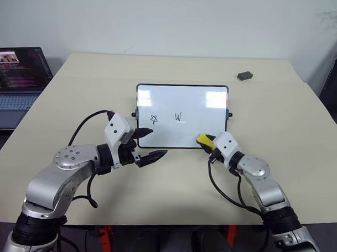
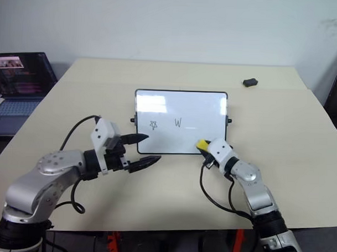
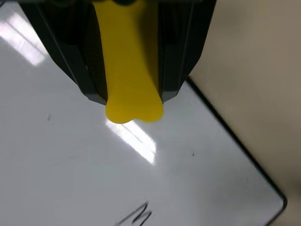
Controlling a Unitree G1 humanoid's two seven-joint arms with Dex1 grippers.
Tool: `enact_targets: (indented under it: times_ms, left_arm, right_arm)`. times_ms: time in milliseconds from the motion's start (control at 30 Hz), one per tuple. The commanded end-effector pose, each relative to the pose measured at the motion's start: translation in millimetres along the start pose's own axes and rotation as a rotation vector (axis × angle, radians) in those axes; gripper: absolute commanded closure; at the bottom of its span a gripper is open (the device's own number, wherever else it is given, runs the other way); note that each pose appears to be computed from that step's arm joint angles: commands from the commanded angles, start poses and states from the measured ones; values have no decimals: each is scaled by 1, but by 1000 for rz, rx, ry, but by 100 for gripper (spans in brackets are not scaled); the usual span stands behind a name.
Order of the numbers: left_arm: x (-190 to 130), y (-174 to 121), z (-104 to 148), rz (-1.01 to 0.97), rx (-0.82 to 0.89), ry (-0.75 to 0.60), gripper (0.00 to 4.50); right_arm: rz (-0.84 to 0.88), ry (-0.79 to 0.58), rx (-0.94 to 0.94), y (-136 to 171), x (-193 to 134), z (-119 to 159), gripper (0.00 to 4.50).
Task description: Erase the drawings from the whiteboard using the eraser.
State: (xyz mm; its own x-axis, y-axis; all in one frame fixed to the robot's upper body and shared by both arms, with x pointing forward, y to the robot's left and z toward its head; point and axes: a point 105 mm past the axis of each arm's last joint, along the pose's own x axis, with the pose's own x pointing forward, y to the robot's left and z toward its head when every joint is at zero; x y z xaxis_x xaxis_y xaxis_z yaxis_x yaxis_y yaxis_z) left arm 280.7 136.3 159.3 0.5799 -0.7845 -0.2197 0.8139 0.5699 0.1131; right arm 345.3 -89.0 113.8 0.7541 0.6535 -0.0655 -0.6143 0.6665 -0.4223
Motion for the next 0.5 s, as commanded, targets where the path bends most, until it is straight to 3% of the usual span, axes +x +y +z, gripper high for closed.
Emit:
enact_targets:
  times_ms: [33, 200, 500]
  left_arm:
    - [2, -5, 10, -17, 37, -35, 0]
    - [3, -5, 10, -18, 36, -41, 0]
    - [2, -8, 9, -18, 31, -43, 0]
  right_arm:
    - [-105, -139, -26, -27, 1, 40, 338]
    - [-193, -112, -90, -47, 11, 42, 338]
    - [-138, 105, -79, -37, 1, -9, 338]
